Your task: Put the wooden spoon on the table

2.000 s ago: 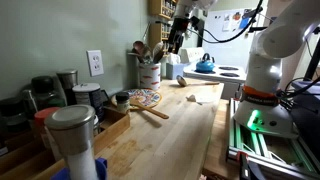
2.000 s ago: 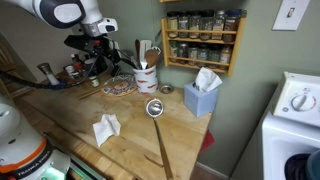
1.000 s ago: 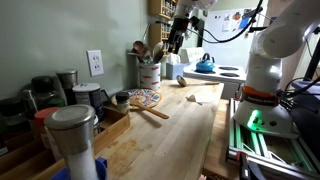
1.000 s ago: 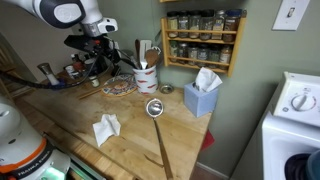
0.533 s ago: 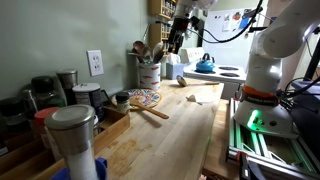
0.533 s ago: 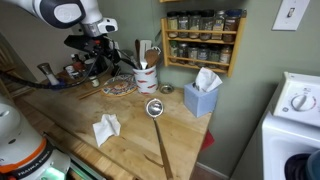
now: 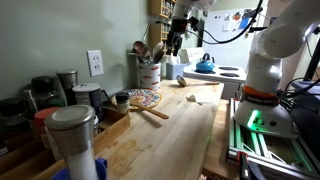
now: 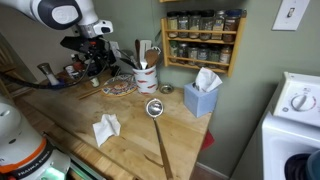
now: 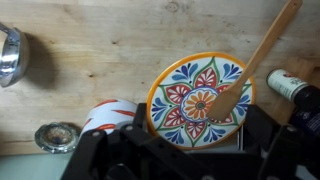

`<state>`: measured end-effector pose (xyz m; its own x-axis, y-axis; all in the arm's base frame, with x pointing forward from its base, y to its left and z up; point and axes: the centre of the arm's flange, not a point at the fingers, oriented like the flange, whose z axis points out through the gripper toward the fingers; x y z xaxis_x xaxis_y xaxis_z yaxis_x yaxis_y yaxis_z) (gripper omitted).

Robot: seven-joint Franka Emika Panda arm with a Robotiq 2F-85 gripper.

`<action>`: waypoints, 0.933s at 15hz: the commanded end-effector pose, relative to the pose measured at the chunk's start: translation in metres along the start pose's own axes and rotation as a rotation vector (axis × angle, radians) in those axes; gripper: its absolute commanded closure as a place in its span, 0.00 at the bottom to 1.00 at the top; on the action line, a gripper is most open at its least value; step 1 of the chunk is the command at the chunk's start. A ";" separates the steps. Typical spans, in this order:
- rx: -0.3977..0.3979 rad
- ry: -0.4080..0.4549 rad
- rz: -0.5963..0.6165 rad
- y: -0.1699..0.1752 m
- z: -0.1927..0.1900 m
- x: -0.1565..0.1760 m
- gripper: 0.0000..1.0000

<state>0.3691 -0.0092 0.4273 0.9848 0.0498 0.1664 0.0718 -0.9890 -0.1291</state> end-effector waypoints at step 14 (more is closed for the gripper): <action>-0.081 -0.140 0.083 -0.199 0.116 -0.021 0.00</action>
<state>0.3527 0.2031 0.3358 0.9996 -0.0192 0.0201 -0.0181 -0.9982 -0.0563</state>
